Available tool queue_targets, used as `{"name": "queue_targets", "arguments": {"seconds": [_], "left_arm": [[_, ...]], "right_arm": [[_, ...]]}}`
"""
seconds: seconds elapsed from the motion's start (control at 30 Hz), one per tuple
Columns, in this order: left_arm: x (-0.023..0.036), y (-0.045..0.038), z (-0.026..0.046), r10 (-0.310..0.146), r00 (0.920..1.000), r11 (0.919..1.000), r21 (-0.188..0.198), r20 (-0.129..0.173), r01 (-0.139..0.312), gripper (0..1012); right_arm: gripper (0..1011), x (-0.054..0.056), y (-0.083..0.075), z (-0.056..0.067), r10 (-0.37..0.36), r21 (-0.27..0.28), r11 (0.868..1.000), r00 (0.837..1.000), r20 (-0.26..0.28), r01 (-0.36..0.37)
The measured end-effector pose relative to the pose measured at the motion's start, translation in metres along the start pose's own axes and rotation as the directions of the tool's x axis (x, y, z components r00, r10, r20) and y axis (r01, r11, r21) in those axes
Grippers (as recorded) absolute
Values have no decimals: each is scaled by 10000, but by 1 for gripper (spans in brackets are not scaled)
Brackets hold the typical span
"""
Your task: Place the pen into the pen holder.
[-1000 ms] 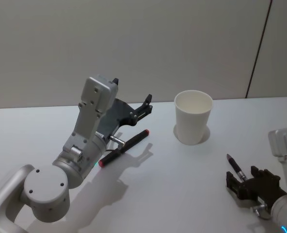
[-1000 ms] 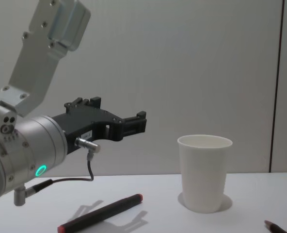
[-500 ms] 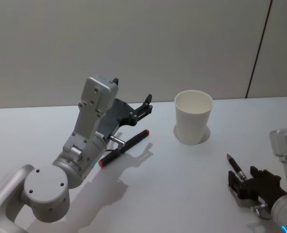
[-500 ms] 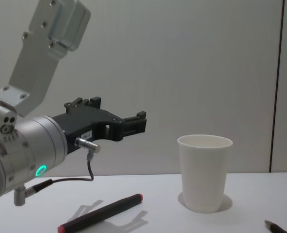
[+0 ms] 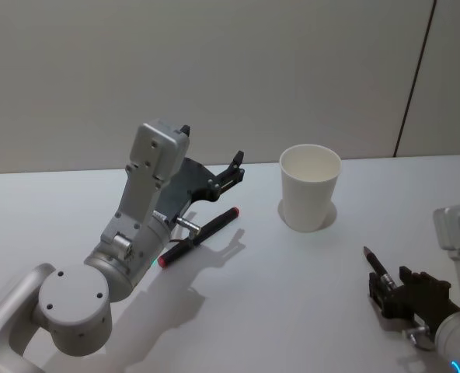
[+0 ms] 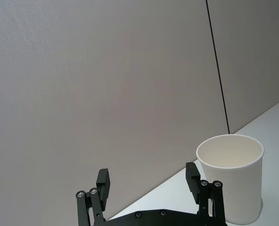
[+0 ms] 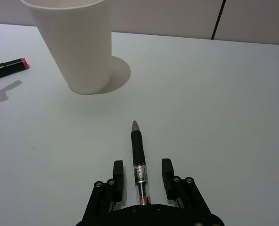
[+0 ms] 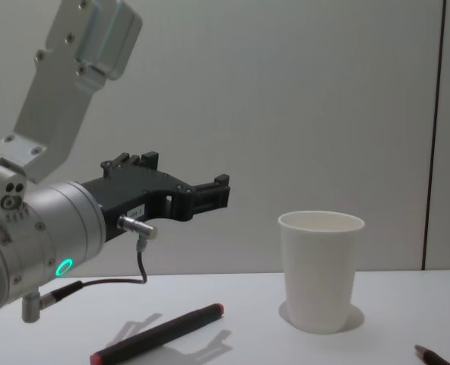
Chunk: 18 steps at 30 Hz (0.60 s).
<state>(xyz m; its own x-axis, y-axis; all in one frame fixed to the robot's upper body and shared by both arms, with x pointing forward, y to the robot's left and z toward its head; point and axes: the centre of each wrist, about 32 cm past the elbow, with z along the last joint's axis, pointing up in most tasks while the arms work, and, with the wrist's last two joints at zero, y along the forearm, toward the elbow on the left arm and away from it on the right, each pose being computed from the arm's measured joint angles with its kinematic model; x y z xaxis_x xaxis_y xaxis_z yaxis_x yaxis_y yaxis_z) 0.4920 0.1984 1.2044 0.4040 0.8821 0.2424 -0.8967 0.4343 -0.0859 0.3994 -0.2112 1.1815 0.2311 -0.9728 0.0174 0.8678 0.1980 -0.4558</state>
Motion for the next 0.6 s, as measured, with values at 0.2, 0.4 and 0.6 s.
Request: {"name": "queue_targets", "arguments": {"seconds": [0.2, 0.4, 0.6], "left_arm": [[0, 0, 0, 0, 10000, 10000, 0, 0, 0, 1001], [0, 0, 0, 0, 10000, 10000, 0, 0, 0, 1001], [0, 0, 0, 0, 10000, 10000, 0, 1, 0, 1000]], "right_arm": [[458, 0, 6, 0, -13, 8, 10000, 10000, -36, 13], [414, 0, 9, -1, -18, 13, 10000, 10000, -57, 18], [374, 1, 11, -1, -20, 17, 10000, 10000, -73, 20]]}}
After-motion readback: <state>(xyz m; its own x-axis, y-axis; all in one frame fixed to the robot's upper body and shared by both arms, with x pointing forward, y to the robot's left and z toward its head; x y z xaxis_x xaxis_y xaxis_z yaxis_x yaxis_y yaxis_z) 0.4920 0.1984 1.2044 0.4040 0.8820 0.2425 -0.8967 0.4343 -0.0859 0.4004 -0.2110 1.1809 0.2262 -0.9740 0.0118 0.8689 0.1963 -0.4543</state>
